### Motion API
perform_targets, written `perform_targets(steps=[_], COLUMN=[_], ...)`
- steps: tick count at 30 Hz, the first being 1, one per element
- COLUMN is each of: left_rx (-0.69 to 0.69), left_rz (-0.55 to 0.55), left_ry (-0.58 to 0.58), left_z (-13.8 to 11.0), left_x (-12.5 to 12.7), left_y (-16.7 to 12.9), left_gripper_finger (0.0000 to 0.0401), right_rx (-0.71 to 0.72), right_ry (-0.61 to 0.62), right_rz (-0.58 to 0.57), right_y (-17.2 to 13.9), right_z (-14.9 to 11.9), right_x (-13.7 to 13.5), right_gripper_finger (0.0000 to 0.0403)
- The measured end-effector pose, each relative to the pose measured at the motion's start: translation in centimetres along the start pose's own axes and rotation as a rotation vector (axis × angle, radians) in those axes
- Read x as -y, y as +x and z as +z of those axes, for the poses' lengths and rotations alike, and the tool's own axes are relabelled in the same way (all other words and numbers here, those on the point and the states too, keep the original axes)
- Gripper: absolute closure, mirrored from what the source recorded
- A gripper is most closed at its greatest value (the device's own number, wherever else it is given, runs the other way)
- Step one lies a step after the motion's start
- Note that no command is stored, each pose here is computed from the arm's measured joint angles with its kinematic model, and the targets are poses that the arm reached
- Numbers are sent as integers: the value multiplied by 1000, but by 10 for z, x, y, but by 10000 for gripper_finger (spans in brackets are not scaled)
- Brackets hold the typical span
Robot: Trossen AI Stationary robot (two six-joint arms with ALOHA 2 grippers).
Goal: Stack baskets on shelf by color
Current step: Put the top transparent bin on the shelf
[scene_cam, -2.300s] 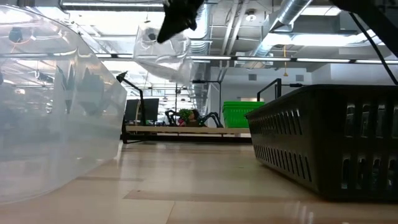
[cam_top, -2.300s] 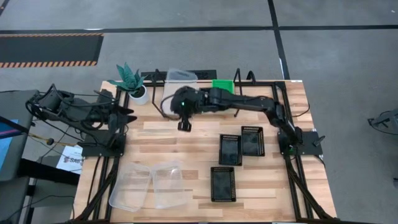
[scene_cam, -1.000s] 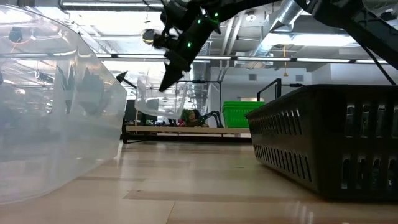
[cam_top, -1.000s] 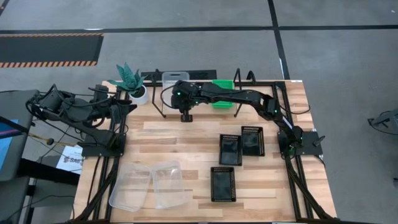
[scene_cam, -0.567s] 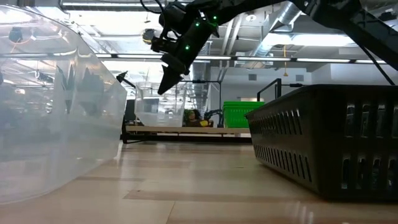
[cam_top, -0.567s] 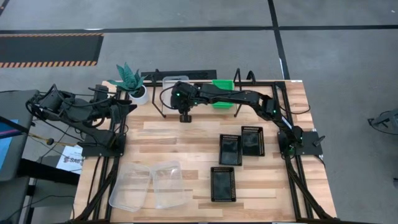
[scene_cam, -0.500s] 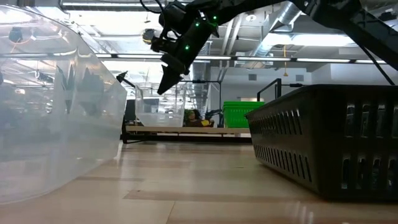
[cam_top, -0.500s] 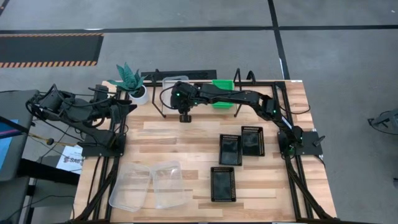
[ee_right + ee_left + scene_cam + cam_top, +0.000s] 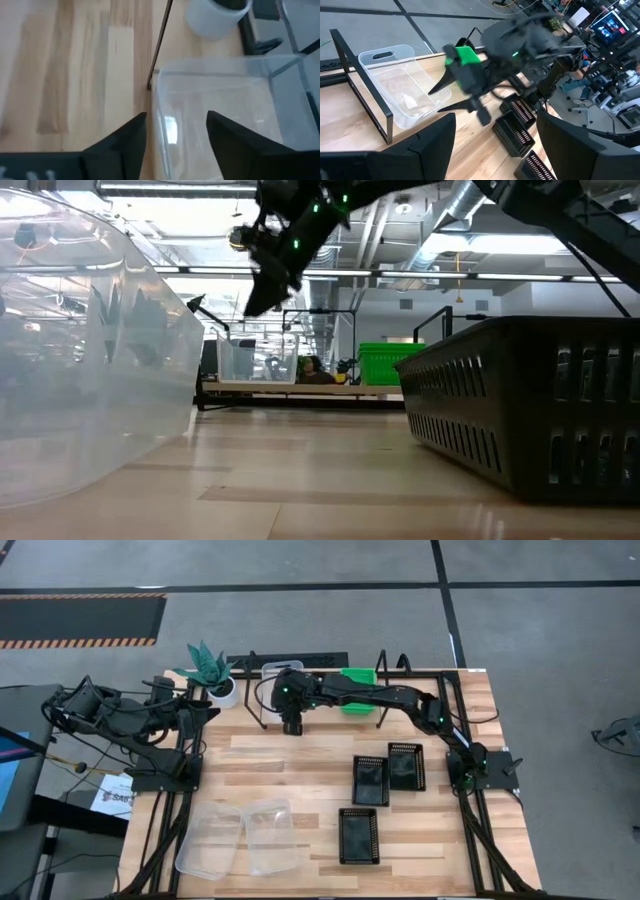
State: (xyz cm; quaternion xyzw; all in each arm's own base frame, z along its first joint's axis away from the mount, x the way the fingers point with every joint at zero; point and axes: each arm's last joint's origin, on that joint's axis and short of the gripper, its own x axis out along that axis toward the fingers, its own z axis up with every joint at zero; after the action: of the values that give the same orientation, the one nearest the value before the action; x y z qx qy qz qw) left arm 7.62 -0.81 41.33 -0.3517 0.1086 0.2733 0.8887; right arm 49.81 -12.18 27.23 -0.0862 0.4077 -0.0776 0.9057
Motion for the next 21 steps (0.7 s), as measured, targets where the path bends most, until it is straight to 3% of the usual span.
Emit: perform_targets(steps=[4, 7, 14, 21], left_rx=[-2, -7, -17, -18], left_rz=[2, 11, 19, 20], left_ry=[2, 12, 21, 21], left_z=[0, -1, -2, -2], left_x=[0, -1, -3, -3], left_y=[0, 0, 0, 0], left_gripper_finger=[136, 136, 136, 136], right_rx=[-60, -171, -415, -332], right_ry=[67, 115, 181, 189], right_rz=[-86, -188, -151, -155], right_y=[-26, -31, -22, -22], right_z=[10, 1, -28, -19], right_x=[2, 2, 1, -2], right_gripper_finger=[167, 179, 206, 218])
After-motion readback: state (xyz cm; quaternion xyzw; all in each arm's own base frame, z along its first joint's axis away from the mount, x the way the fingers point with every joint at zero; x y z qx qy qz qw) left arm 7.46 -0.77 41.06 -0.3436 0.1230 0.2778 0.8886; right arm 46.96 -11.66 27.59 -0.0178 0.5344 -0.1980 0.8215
